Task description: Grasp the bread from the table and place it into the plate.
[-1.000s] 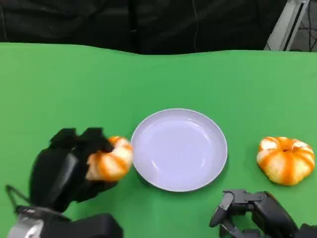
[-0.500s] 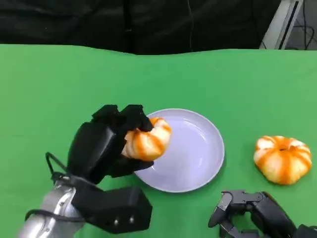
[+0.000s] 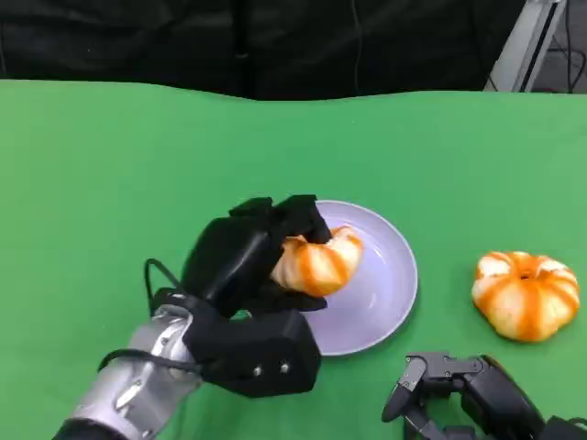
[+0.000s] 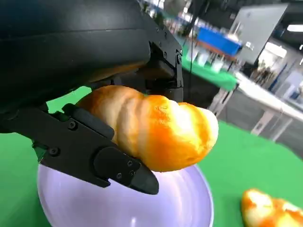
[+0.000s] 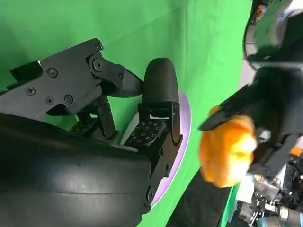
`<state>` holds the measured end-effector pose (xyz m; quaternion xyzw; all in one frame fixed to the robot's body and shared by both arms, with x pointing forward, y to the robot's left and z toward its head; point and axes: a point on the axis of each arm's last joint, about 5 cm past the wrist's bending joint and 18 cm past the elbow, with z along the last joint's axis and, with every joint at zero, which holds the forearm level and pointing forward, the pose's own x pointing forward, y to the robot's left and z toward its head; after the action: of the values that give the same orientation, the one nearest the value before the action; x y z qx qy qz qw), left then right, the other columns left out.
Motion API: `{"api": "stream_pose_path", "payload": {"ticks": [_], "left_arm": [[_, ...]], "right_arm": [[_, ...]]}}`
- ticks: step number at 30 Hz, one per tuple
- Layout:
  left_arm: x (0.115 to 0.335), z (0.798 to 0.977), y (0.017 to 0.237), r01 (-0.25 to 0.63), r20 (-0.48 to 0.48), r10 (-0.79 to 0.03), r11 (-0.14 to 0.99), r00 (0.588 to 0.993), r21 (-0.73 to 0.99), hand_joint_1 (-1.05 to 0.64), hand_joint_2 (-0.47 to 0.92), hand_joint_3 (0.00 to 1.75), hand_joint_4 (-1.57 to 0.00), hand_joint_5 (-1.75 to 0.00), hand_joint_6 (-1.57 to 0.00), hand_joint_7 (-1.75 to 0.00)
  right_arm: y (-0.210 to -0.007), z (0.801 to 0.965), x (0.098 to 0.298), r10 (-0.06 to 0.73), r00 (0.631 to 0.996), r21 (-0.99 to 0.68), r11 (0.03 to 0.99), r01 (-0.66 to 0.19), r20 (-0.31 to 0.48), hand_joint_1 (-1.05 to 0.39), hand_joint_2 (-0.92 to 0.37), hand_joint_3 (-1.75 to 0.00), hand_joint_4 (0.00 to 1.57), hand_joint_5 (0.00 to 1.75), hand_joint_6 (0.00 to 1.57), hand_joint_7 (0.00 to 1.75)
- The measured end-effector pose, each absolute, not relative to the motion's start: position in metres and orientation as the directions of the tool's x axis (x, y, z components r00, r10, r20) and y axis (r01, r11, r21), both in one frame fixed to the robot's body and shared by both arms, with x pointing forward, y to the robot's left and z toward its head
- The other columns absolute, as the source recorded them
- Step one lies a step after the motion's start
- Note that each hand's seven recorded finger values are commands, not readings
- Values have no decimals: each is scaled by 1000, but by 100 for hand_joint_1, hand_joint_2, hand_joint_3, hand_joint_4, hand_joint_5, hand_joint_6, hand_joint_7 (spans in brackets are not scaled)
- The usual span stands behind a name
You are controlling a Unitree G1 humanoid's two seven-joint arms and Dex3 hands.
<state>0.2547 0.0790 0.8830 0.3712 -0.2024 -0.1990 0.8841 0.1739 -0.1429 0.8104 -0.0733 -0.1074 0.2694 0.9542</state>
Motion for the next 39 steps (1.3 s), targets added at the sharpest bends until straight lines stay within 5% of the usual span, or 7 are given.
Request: {"api": "stream_pose_path", "payload": {"ticks": [5, 20, 22, 24, 37, 38, 39], "left_arm": [[260, 883, 71, 240, 186, -519, 645, 834, 725, -10, 82, 0, -53, -175, -58, -146], [278, 876, 67, 355, 7, -550, 549, 835, 757, -14, 78, 0, -68, -133, -80, -94], [277, 874, 68, 365, -9, -546, 548, 838, 752, -24, 79, 0, -79, -82, -94, -37], [278, 873, 68, 381, -27, -550, 541, 835, 750, -26, 79, 0, -84, -65, -102, -15], [278, 873, 69, 395, -40, -551, 544, 834, 740, -26, 80, 0, -87, -59, -107, -5], [278, 873, 69, 395, -40, -551, 544, 834, 740, -38, 84, 0, -82, -32, -92, -2], [278, 873, 69, 399, -43, -552, 542, 832, 740, -67, 88, 33, -58, -18, -63, -1]], "right_arm": [[-142, 810, 174, 533, 830, -197, 843, -501, 166, -14, -65, -89, 82, 144, 89, 105], [-139, 810, 173, 534, 831, -184, 842, -506, 156, -15, -65, -89, 81, 146, 88, 105], [-139, 810, 173, 534, 831, -184, 842, -507, 156, -14, -65, -88, 80, 146, 88, 106], [-139, 810, 173, 534, 831, -184, 842, -507, 156, -14, -65, -88, 80, 146, 87, 106], [-139, 810, 173, 534, 831, -183, 842, -507, 156, -14, -65, -88, 80, 146, 87, 107], [-139, 810, 173, 534, 831, -183, 842, -507, 156, -14, -65, -87, 80, 145, 87, 107], [-139, 810, 173, 534, 831, -183, 842, -507, 156, -14, -65, -88, 81, 146, 87, 107]]}}
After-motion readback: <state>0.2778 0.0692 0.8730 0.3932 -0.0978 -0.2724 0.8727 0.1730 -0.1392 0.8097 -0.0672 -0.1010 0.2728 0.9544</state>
